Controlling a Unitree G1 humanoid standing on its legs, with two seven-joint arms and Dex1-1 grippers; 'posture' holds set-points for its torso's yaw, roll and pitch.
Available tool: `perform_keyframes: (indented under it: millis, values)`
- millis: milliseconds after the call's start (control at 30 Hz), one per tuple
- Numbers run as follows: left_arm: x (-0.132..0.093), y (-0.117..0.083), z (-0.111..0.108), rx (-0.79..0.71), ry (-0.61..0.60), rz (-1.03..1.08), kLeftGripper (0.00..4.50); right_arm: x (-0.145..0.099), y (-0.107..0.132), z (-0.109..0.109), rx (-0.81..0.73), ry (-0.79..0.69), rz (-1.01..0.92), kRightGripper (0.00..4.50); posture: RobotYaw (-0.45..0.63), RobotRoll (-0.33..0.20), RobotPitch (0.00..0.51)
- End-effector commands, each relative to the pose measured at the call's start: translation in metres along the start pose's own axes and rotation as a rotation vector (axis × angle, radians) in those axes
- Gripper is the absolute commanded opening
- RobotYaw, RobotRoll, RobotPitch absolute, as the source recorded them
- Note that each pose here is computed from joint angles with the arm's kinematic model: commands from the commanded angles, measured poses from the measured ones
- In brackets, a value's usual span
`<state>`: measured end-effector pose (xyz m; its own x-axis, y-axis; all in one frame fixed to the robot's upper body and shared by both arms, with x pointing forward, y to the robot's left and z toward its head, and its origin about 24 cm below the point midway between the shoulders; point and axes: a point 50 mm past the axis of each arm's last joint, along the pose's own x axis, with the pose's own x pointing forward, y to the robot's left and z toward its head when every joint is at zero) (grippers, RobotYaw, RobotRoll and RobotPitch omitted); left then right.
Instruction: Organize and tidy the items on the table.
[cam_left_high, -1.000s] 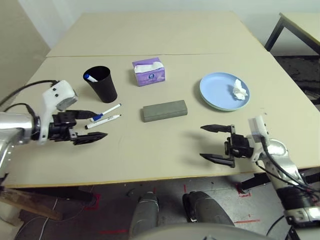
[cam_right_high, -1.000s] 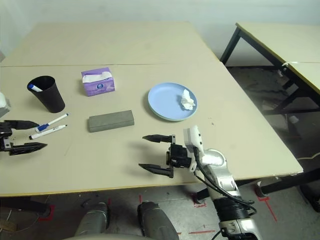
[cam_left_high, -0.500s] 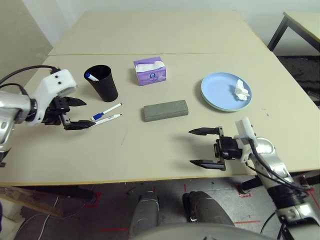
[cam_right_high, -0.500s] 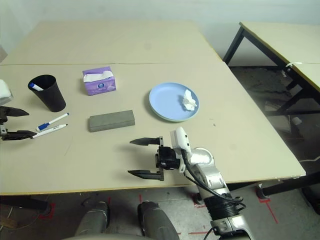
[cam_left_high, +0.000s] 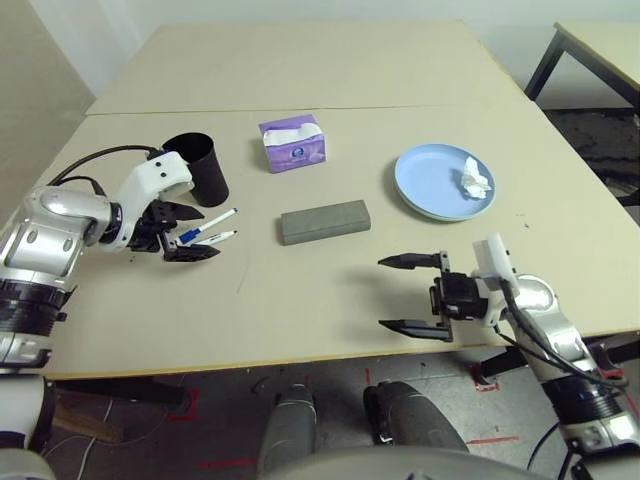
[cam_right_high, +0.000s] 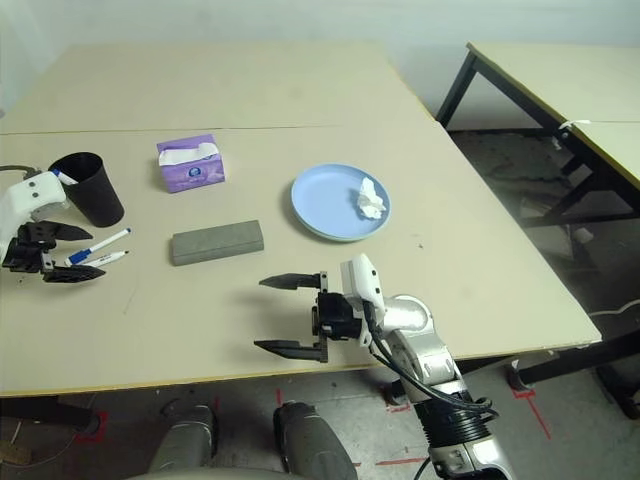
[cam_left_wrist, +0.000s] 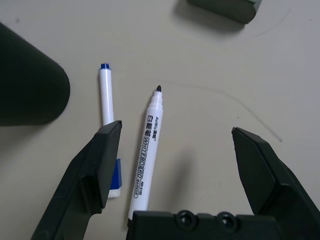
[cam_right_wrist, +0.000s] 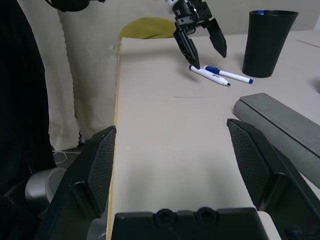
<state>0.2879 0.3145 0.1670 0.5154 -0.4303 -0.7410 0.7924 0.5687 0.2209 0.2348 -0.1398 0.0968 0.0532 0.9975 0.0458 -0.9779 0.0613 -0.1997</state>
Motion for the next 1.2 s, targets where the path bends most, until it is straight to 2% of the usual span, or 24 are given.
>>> perform_keyframes:
  millis: [33,1200]
  values:
    - [0.005,-0.003,-0.009,-0.019,0.034,-0.009,4.47,-0.001,0.001,0.002,-0.003,0.008,-0.001,4.50,-0.11,0.000,0.103]
    - [0.034,-0.003,-0.027,-0.085,0.070,0.020,4.47,0.007,0.004,0.005,-0.014,0.008,0.018,4.50,-0.14,0.000,0.074]
